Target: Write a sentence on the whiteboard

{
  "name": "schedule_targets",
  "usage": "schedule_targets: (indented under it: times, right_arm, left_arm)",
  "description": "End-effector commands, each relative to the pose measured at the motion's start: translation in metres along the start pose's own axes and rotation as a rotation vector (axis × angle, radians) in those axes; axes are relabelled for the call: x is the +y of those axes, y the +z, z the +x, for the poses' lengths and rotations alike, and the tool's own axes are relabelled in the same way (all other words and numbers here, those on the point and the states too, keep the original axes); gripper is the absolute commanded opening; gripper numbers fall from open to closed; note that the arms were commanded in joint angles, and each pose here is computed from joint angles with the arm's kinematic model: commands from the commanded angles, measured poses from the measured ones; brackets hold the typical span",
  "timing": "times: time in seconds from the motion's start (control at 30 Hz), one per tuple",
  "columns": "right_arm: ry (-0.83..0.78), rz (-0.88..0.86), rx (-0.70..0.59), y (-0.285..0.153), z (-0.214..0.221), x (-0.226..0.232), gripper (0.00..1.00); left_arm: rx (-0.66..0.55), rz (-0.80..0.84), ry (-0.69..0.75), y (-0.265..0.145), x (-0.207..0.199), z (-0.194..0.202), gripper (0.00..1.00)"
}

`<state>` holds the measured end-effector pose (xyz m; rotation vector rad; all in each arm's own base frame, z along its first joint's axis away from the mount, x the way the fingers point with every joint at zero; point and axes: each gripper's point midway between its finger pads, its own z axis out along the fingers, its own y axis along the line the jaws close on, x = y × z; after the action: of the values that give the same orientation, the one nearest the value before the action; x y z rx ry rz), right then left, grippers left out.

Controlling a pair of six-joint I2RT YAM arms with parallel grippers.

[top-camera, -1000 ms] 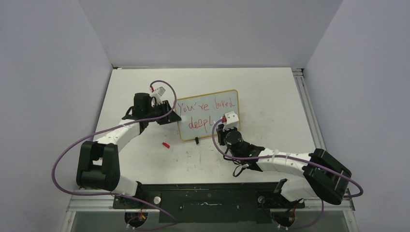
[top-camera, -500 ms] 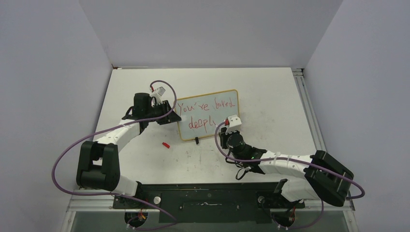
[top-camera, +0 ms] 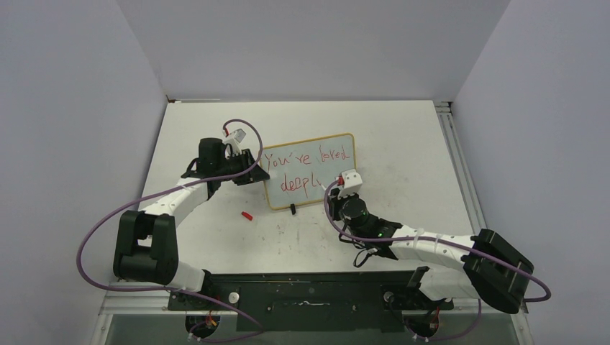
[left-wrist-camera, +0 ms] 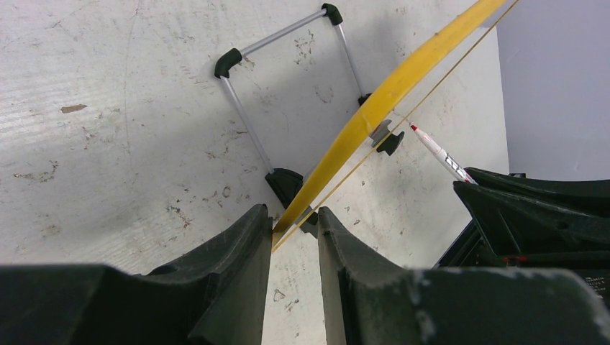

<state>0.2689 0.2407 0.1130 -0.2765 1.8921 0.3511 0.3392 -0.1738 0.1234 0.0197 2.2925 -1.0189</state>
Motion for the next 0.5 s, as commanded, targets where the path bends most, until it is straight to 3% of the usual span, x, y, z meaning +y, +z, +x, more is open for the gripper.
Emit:
schedule_targets:
  times: [0.0, 0.47]
  right_arm:
    - [0.038, -0.019, -0.065, -0.001, -0.028, 0.003, 0.05]
    - [0.046, 0.019, -0.105, -0.001, -0.039, -0.007, 0.05]
  left_arm:
    - [-0.056, 0.053, 0.065, -0.008, -0.022, -0.022, 0.28]
    - [-0.055, 0.055, 0.059, -0.008, -0.022, -0.022, 0.28]
